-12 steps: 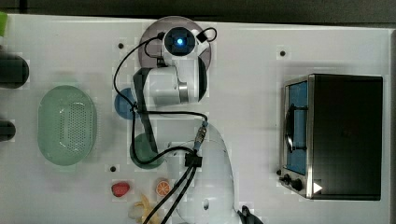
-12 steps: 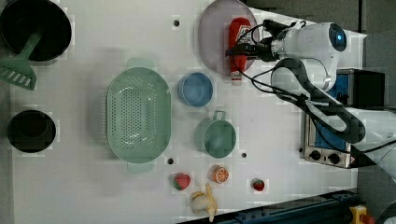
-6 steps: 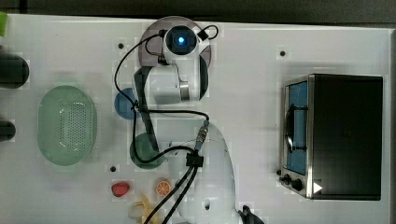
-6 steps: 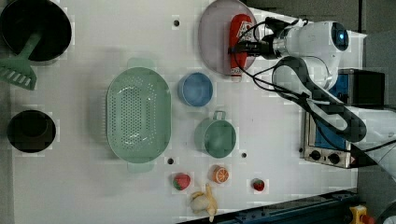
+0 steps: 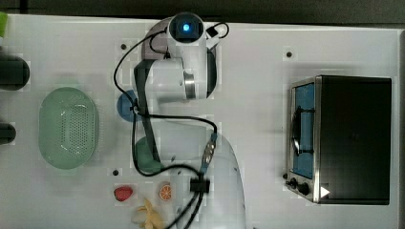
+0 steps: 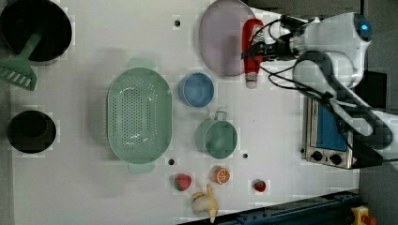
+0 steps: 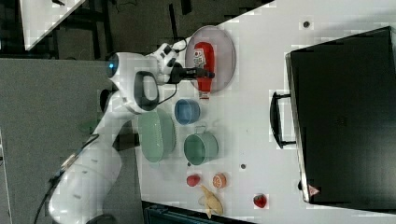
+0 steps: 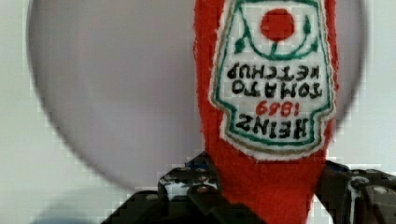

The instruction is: Pick ketchup from plate and place it on table.

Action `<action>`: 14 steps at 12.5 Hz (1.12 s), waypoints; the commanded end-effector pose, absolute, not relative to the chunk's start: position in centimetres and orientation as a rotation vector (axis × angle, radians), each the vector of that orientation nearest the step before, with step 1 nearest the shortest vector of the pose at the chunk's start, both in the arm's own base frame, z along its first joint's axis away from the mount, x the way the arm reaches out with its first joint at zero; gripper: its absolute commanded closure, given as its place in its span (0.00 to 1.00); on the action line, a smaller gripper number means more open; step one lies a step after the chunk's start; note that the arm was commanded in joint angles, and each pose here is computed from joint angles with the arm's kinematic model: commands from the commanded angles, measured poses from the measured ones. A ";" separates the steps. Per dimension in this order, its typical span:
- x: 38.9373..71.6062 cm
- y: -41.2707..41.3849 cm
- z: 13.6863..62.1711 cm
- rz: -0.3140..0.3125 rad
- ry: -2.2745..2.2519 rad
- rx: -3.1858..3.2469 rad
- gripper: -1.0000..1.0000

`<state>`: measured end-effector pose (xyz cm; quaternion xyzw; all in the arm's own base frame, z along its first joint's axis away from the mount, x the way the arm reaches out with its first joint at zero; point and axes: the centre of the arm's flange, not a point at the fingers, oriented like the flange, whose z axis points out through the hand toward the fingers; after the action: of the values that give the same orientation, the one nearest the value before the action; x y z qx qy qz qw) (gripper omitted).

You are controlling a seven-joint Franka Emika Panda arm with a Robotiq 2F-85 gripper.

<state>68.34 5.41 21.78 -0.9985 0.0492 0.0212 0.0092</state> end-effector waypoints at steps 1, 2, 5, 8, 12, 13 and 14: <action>70.0 2.6 37.4 -0.219 0.317 -3.076 0.42; 69.4 2.0 39.3 -0.193 0.353 -3.058 0.42; 67.0 -0.2 44.1 -0.079 0.464 -2.984 0.42; 64.5 -3.8 47.7 -0.043 0.551 -2.989 0.42; 60.1 -6.6 47.4 0.068 0.686 -2.990 0.42; 59.1 -6.6 47.0 0.074 0.710 -2.987 0.42; 58.2 -6.3 46.6 0.079 0.731 -2.985 0.42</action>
<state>58.62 -7.22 47.22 -0.9768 0.2108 0.0201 0.0331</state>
